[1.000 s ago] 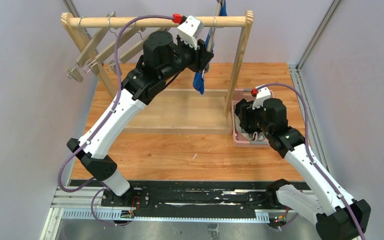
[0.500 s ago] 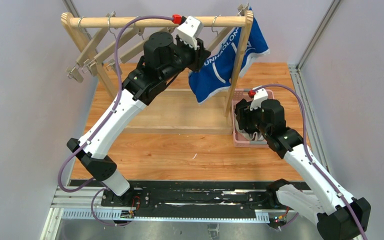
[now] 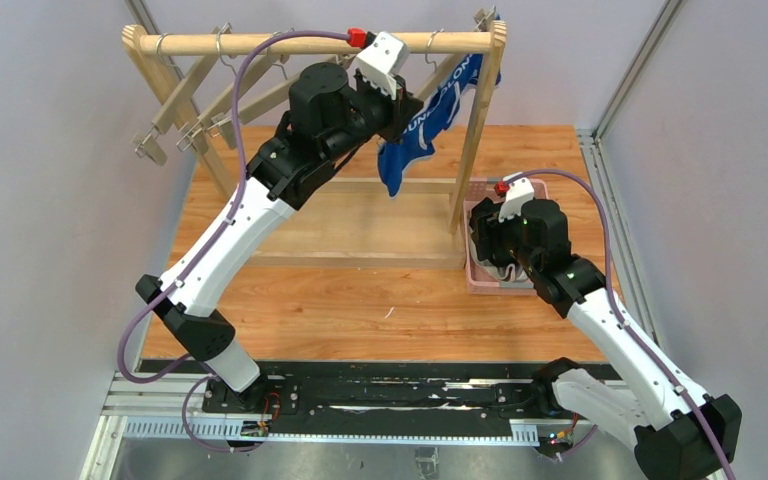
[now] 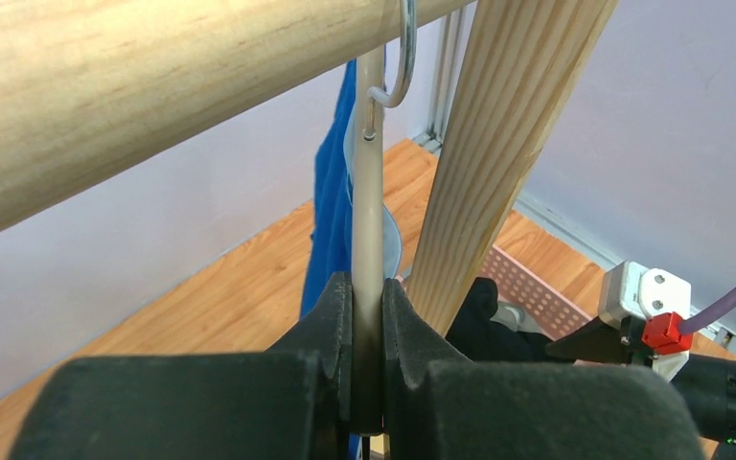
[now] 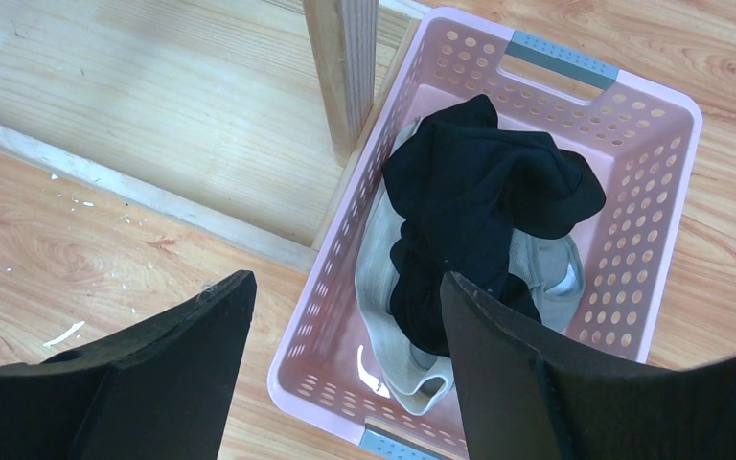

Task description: Remove the underwear clipped to the hanger

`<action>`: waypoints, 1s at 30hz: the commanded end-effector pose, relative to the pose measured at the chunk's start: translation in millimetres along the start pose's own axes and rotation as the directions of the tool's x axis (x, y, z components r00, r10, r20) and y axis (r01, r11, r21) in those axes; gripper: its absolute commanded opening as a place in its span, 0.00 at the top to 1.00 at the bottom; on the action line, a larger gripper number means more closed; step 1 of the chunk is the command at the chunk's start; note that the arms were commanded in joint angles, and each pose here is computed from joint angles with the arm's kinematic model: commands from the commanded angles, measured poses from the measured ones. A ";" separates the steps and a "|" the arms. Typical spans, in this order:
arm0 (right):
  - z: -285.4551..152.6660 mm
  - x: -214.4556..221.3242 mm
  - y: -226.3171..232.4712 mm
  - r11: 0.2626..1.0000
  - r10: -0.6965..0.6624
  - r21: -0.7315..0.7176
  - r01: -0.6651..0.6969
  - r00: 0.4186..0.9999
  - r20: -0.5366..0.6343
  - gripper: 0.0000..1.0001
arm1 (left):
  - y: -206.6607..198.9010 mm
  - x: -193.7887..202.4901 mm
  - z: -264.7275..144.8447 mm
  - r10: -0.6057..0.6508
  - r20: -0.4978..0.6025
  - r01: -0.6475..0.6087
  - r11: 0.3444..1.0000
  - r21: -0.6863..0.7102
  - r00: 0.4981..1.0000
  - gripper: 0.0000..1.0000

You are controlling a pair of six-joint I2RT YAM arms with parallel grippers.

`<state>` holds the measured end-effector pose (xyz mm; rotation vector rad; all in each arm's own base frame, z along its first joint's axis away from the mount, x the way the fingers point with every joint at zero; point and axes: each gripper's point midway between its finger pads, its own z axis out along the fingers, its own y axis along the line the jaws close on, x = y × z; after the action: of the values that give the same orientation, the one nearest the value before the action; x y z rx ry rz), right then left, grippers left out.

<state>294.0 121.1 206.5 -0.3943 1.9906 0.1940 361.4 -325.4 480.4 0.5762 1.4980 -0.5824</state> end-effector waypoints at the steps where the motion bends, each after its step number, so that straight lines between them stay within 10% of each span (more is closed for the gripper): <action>1: -0.8 -0.6 4.1 1.000 -0.020 -0.010 0.020 1.000 0.019 0.27 | -5.4 -12.1 4.2 -0.004 0.038 0.004 1.000 0.019 0.999 1.00; 30: 14.2 9.9 9.7 0.999 -0.019 -0.034 0.019 1.000 -0.004 0.27 | 21.1 -44.8 -58.4 0.090 0.111 -0.076 0.990 -0.122 0.990 1.00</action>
<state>295.2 122.8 185.5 -0.4135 2.0239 0.1904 345.4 -283.7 501.3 0.5377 1.4555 -0.4549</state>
